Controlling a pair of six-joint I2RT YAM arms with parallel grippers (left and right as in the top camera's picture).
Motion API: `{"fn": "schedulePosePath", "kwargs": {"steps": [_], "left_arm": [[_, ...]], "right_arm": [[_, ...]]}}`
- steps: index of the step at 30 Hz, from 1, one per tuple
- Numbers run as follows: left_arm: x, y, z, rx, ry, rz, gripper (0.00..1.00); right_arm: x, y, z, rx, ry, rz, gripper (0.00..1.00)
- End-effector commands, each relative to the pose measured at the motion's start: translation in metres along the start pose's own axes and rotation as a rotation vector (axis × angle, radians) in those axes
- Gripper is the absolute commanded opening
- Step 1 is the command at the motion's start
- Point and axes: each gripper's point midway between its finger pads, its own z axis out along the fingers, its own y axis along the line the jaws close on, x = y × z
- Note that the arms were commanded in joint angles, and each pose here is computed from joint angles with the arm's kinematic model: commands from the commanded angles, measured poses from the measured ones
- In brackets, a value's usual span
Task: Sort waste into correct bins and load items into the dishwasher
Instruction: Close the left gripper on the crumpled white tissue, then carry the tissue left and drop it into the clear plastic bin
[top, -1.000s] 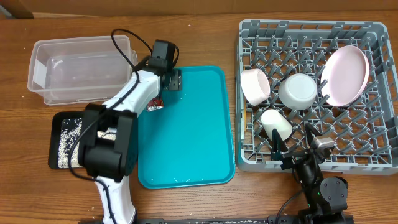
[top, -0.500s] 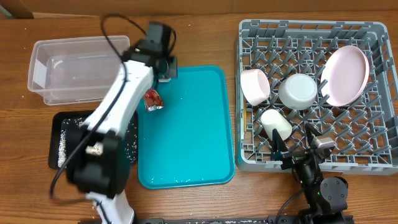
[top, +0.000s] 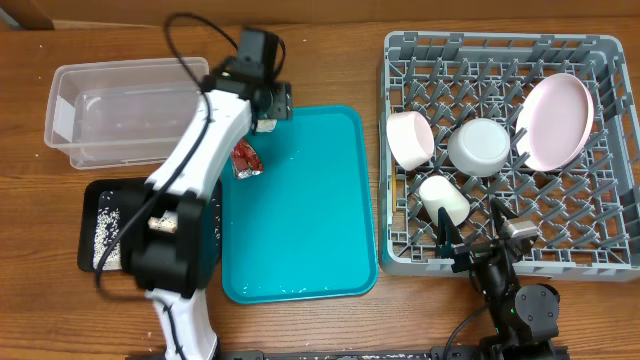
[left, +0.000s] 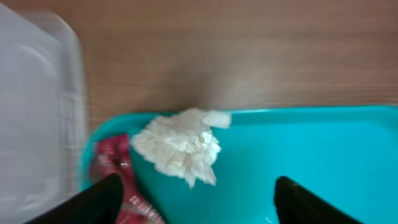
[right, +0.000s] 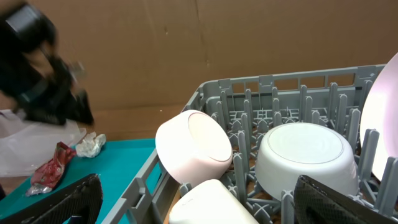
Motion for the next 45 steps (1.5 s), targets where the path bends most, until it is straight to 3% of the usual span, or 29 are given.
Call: {"fn": "schedulePosePath", "kwargs": {"steps": [1,9,12,13,14,17,18,23,27,33,39,40,42,43,45], "left_arm": [[0.014,0.003,0.031,-0.028,0.046,0.004,0.86],[0.028,0.007,0.065,-0.062,0.083,0.012,0.89],[0.028,0.011,0.069,-0.085,0.078,0.013,0.83],[0.028,0.011,0.070,-0.088,0.077,0.013,0.77],[0.027,0.011,0.070,-0.087,0.075,0.012,0.65],[0.026,0.010,0.069,-0.083,0.069,0.011,0.10],[0.025,0.008,0.069,-0.073,0.069,0.009,0.04],[0.018,-0.007,0.037,0.023,0.093,-0.007,0.04],[0.003,-0.016,-0.041,0.116,0.102,-0.020,0.04],[-0.020,0.050,-0.130,-0.130,-0.059,-0.097,0.04],[-0.006,0.100,-0.123,-0.225,0.009,-0.179,0.04],[-0.002,0.108,-0.116,-0.239,0.028,-0.193,0.07],[0.000,0.124,-0.101,-0.258,0.056,-0.230,0.34],[0.000,0.128,-0.094,-0.250,0.062,-0.244,0.42],[-0.002,0.133,-0.087,-0.216,0.072,-0.253,0.67]], "right_arm": [[0.002,-0.002,0.000,0.008,-0.002,-0.004,1.00],[0.002,-0.002,0.000,0.008,-0.002,-0.004,1.00],[0.002,-0.002,0.000,0.008,-0.002,-0.004,1.00],[0.002,-0.002,0.000,0.008,-0.002,-0.004,1.00],[0.002,-0.002,0.000,0.008,-0.002,-0.004,1.00],[0.002,-0.002,0.000,0.008,-0.002,-0.004,1.00],[0.002,-0.002,0.000,0.008,-0.002,-0.004,1.00],[0.002,-0.002,0.000,0.008,-0.002,-0.004,1.00],[0.002,-0.002,0.000,0.008,-0.002,-0.004,1.00],[0.002,-0.002,0.000,0.008,-0.002,-0.004,1.00],[0.002,-0.002,0.000,0.008,-0.002,-0.004,1.00],[0.002,-0.002,0.000,0.008,-0.002,-0.004,1.00],[0.002,-0.002,0.000,0.008,-0.002,-0.004,1.00],[0.002,-0.002,0.000,0.008,-0.002,-0.004,1.00],[0.002,-0.002,0.000,0.008,-0.002,-0.004,1.00]]}}
